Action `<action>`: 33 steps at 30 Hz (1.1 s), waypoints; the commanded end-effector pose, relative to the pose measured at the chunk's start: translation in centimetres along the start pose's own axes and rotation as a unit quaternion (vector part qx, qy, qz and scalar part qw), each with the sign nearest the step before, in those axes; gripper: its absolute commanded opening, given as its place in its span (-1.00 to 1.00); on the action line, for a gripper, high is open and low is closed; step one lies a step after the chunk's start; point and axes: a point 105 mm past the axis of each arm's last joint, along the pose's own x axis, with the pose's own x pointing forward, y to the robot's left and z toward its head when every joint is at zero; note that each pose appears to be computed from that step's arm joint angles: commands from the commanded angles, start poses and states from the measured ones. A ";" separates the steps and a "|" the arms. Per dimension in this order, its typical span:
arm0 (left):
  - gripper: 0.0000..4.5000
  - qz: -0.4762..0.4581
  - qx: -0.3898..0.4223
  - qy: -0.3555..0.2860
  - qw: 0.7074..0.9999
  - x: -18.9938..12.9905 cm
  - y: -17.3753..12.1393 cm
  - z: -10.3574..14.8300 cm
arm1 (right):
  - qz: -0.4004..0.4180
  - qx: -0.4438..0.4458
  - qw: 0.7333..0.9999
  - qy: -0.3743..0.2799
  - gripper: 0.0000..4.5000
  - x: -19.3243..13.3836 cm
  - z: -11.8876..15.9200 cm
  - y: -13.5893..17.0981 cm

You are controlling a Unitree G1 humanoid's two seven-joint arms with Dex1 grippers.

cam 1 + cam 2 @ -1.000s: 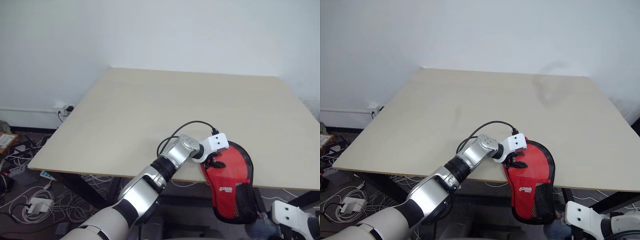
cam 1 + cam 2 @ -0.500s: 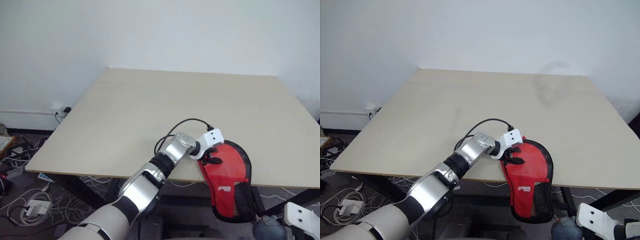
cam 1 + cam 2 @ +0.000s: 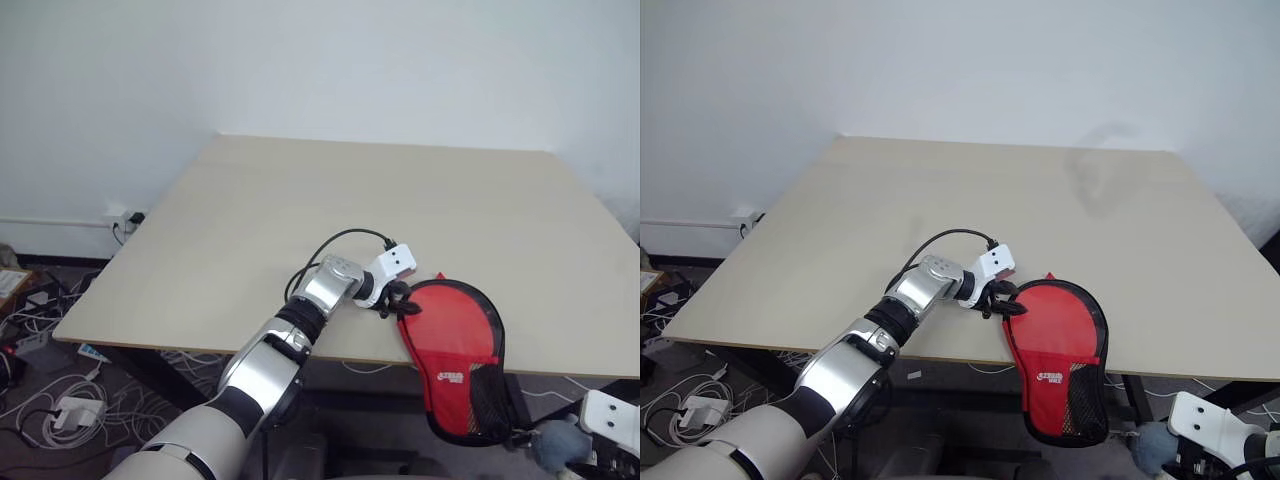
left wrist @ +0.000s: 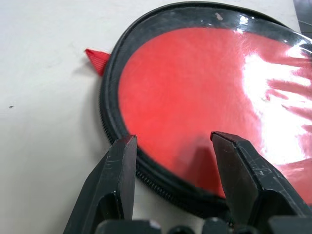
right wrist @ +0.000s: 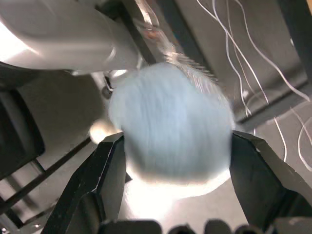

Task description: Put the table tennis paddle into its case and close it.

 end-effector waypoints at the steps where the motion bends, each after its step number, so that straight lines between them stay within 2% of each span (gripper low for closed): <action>1: 0.13 0.004 0.000 -0.010 1.000 0.0 0.1 0.6 | -0.010 -0.010 1.000 -0.007 0.98 -0.1 0.7 -0.5; 5: 0.13 0.004 0.001 -0.008 1.000 0.0 0.0 0.5 | -0.012 -0.007 0.999 -0.036 0.98 -0.5 1.9 -0.6; 11: 0.13 -0.011 0.013 -0.025 1.000 -1.1 -0.2 0.6 | -0.074 0.038 0.983 -0.163 0.98 -2.6 6.4 -2.9; 13: 0.13 -0.028 0.027 -0.040 0.998 -2.3 -0.5 0.7 | -0.110 0.052 0.967 -0.225 0.98 -3.4 8.6 -4.0; 15: 0.13 -0.047 0.047 -0.062 0.996 -4.3 -0.9 0.9 | -0.160 0.080 0.936 -0.304 0.98 -4.3 11.1 -5.7; 17: 0.13 -0.054 0.060 -0.075 0.994 -6.3 -1.0 0.8 | -0.183 0.103 0.912 -0.353 0.98 -4.8 12.9 -6.7; 19: 0.13 -0.056 0.070 -0.079 0.993 -8.2 -1.2 0.5 | -0.191 0.116 0.903 -0.366 0.98 -4.7 13.7 -7.2; 24: 0.13 -0.068 0.076 -0.082 0.991 -12.6 -2.3 -0.2 | -0.185 0.099 0.908 -0.362 0.98 -3.9 15.1 -7.5; 30: 0.13 -0.066 0.058 -0.050 0.995 -14.5 -3.9 -1.8 | -0.171 0.075 0.909 -0.372 0.98 -4.4 17.4 -7.6; 33: 0.13 -0.050 0.027 -0.034 0.998 -15.3 -4.7 -3.8 | -0.162 0.058 0.913 -0.371 0.98 -4.7 18.5 -7.8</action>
